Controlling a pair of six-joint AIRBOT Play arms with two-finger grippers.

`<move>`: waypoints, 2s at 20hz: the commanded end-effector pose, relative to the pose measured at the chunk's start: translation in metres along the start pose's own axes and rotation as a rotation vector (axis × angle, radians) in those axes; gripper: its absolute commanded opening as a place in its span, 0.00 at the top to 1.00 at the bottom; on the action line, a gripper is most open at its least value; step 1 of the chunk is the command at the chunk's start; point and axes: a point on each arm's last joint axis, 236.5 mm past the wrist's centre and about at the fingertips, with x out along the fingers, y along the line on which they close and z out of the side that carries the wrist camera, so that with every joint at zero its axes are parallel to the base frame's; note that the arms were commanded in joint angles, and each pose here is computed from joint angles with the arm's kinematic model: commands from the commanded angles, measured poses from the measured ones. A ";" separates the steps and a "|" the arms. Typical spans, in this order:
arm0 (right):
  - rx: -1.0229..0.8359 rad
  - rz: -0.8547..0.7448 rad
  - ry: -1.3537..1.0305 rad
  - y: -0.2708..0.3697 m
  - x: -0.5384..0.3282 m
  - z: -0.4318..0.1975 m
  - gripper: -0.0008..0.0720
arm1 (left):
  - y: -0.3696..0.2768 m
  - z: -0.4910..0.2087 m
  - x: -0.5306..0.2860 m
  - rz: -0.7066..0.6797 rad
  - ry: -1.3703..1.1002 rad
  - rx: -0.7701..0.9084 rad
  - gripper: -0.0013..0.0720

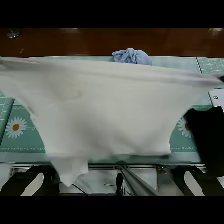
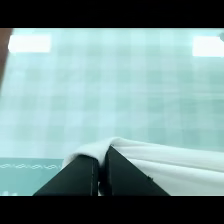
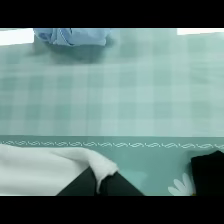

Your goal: Fold the shirts.

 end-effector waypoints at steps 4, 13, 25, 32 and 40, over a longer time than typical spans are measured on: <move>0.172 0.158 0.153 -0.018 0.189 0.014 0.96 | -0.027 -0.045 0.192 -0.073 0.264 -0.164 0.91; 0.380 0.226 0.202 -0.042 0.329 0.039 0.96 | -0.061 -0.063 0.290 -0.179 0.267 -0.392 0.91; 0.250 0.165 0.585 -0.076 0.296 -0.062 0.96 | -0.047 -0.197 0.249 -0.245 0.770 -0.154 0.91; 0.277 0.182 0.658 -0.060 0.303 -0.095 0.19 | -0.059 -0.215 0.237 -0.287 0.857 -0.174 0.54; 0.296 0.066 0.586 -0.110 0.193 -0.066 0.13 | -0.024 -0.254 0.159 -0.263 0.981 -0.226 0.03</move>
